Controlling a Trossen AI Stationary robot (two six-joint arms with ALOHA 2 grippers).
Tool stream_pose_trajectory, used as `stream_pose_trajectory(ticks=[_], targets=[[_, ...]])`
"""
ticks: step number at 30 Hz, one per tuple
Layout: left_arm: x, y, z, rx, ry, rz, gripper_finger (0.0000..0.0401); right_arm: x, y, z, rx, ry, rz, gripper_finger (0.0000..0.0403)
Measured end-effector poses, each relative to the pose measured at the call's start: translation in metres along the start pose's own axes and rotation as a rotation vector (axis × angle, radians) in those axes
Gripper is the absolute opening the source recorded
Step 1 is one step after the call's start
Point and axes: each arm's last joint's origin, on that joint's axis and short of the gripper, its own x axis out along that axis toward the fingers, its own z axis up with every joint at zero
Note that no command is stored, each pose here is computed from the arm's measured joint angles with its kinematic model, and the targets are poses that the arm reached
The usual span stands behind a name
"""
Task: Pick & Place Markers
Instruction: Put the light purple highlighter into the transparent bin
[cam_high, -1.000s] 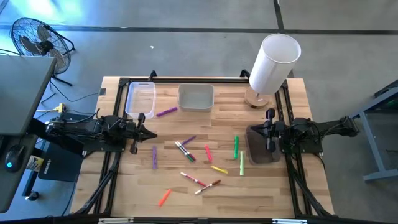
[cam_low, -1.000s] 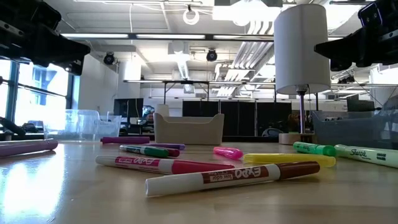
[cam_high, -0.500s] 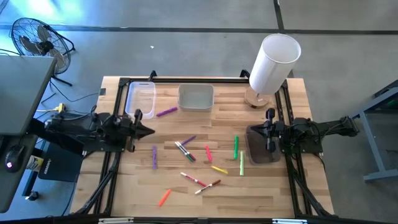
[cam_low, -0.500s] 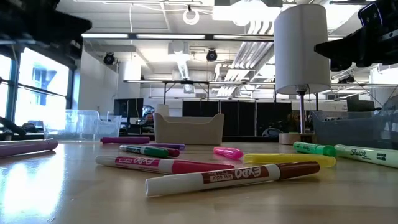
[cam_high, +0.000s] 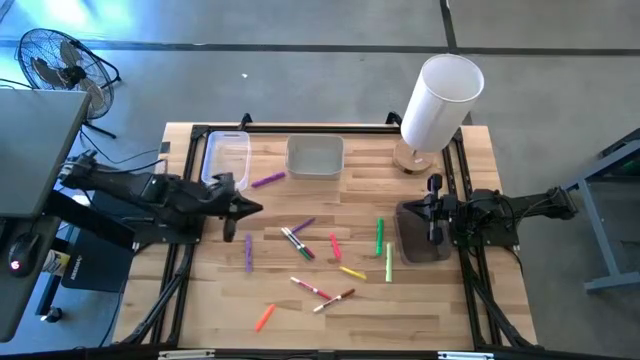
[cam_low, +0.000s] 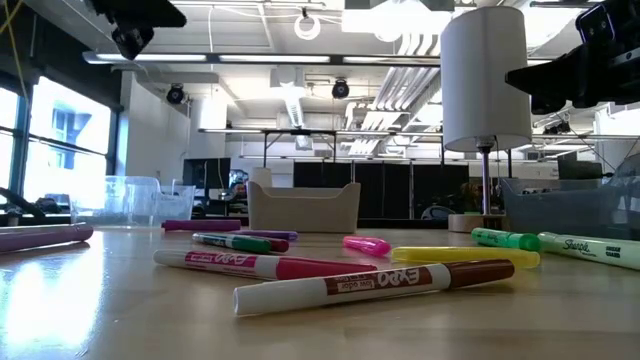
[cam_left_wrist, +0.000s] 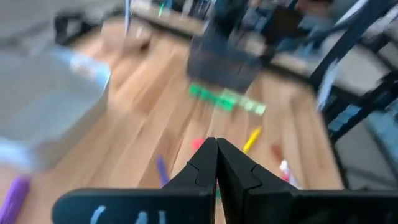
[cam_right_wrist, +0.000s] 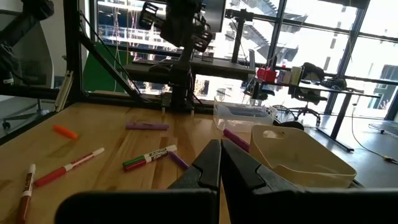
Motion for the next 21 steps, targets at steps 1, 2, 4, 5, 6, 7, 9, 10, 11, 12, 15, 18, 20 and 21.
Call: stream_pose_trajectory(ticks=[1,2,4,5,6,7,9,10,11,12,15,18,20,21], targets=[[0.002,-0.002,0.003,0.004,0.055,0.028,0.0001,0.000,0.000,0.000,0.000,0.001,0.000,0.0000],[0.003,-0.004,0.006,0.012,0.108,0.055,0.0001,0.000,0.000,0.000,0.000,0.001,0.000,0.0000],[0.006,-0.008,0.011,0.026,0.205,0.103,0.0001,0.000,0.000,0.000,0.000,0.000,0.000,0.0000],[0.008,-0.010,0.013,0.028,0.244,0.125,0.0001,0.000,0.000,0.000,0.000,0.000,0.000,0.0000],[0.010,-0.012,0.014,0.028,0.279,0.148,0.0001,0.000,0.000,0.000,0.000,0.000,0.000,0.0000],[0.013,-0.013,0.014,0.025,0.314,0.171,0.0001,0.000,0.000,0.000,0.000,0.000,0.000,0.0000],[0.017,-0.015,0.013,0.010,0.361,0.206,0.0001,0.000,0.000,0.000,0.000,0.000,0.000,0.0000],[0.019,-0.015,0.013,0.005,0.385,0.219,0.0001,0.000,0.000,0.000,0.000,0.000,0.000,0.0000],[0.021,-0.015,0.010,0.002,0.413,0.226,0.0001,0.000,0.000,0.000,0.000,0.000,0.000,0.0000],[0.023,-0.015,0.008,-0.003,0.440,0.235,0.0001,0.000,0.000,0.000,0.000,0.000,0.000,0.0000],[0.030,-0.014,0.001,-0.028,0.503,0.291,0.0001,0.000,0.000,0.000,0.000,0.000,0.000,0.0000],[0.036,-0.014,-0.006,-0.073,0.572,0.335,0.0004,0.000,0.000,0.000,0.000,0.002,0.000,0.0000],[0.039,-0.014,-0.010,-0.112,0.612,0.359,0.0015,0.000,0.000,0.000,-0.001,0.003,0.000,0.0000],[0.040,-0.014,-0.011,-0.129,0.626,0.375,0.0024,0.000,0.000,0.000,0.000,0.003,0.000,0.0000]])
